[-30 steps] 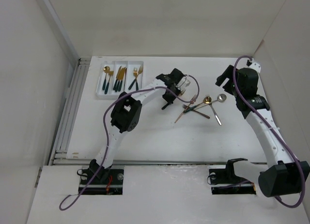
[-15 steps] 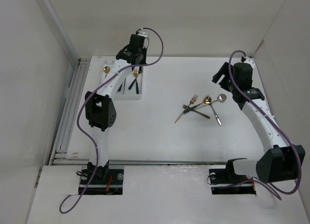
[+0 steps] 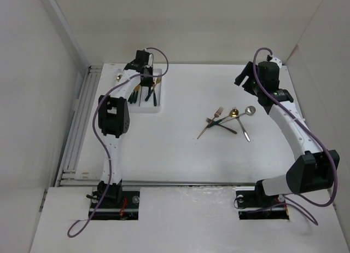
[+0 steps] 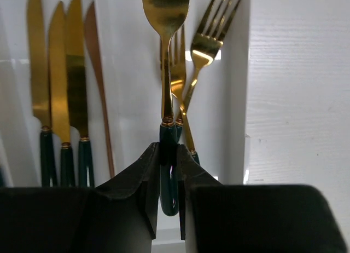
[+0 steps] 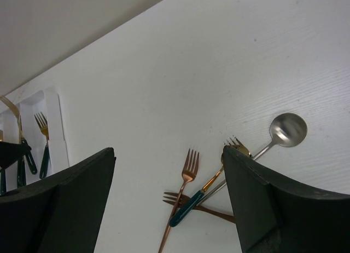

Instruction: Sort the eating utensils into containers

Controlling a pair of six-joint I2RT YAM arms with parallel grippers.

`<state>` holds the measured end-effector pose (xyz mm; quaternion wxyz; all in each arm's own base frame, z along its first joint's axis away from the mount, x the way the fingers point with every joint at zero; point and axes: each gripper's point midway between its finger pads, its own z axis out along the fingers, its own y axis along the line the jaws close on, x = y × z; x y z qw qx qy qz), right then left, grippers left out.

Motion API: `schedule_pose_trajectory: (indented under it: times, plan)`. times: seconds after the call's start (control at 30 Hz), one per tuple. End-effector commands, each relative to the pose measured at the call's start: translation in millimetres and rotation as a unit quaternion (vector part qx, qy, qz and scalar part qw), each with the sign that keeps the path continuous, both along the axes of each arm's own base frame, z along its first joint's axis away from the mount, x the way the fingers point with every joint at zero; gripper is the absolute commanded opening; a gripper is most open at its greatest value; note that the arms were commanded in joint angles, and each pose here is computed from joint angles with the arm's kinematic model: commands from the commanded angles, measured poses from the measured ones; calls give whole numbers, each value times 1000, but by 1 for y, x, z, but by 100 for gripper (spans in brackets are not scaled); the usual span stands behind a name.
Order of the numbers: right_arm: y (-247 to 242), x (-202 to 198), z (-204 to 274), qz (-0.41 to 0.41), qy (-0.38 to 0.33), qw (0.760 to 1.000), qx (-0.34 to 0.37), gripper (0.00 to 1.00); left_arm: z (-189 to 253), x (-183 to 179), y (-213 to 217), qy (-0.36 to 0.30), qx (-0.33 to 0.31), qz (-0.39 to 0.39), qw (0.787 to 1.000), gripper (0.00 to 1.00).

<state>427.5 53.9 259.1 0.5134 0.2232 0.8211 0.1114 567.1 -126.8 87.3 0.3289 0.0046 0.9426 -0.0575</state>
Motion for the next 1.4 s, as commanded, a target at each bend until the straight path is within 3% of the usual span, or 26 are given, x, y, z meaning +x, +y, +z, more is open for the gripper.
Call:
schedule_pose_trajectory:
  times: [0.0, 0.27, 0.4, 0.43, 0.47, 0.6, 0.93, 1.17, 1.37]
  plan:
    - [1, 6, 20, -9, -23, 1000, 5, 84, 24, -3, -23, -18, -42, -28, 999, 0]
    - [3, 3, 14, -10, -15, 1000, 5, 84, -40, -17, 3, 43, 29, -2, 999, 0]
    - [0, -2, 16, -15, -15, 1000, 3, 84, -42, -22, 8, 53, 46, -13, 997, 0]
    - [0, -2, 16, -15, -15, 1000, 3, 84, -43, -26, 4, 57, 48, -18, 997, 3]
    - [0, -4, 16, -15, -16, 1000, 3, 84, -43, -26, 4, 57, 50, -22, 997, 16]
    - [0, -7, 16, -15, -16, 1000, 3, 84, -23, -30, -7, 43, 44, -33, 998, 43]
    - [0, -18, 30, -19, -33, 999, 0, 84, 68, -24, -24, -41, 10, -39, 998, 44]
    - [-3, -36, 32, -17, -39, 999, -3, 84, 131, -40, -40, -95, 11, -53, 994, 45]
    - [-6, -48, 14, -17, -20, 1000, -7, 85, 111, -89, -107, -58, -2, -157, 986, 54]
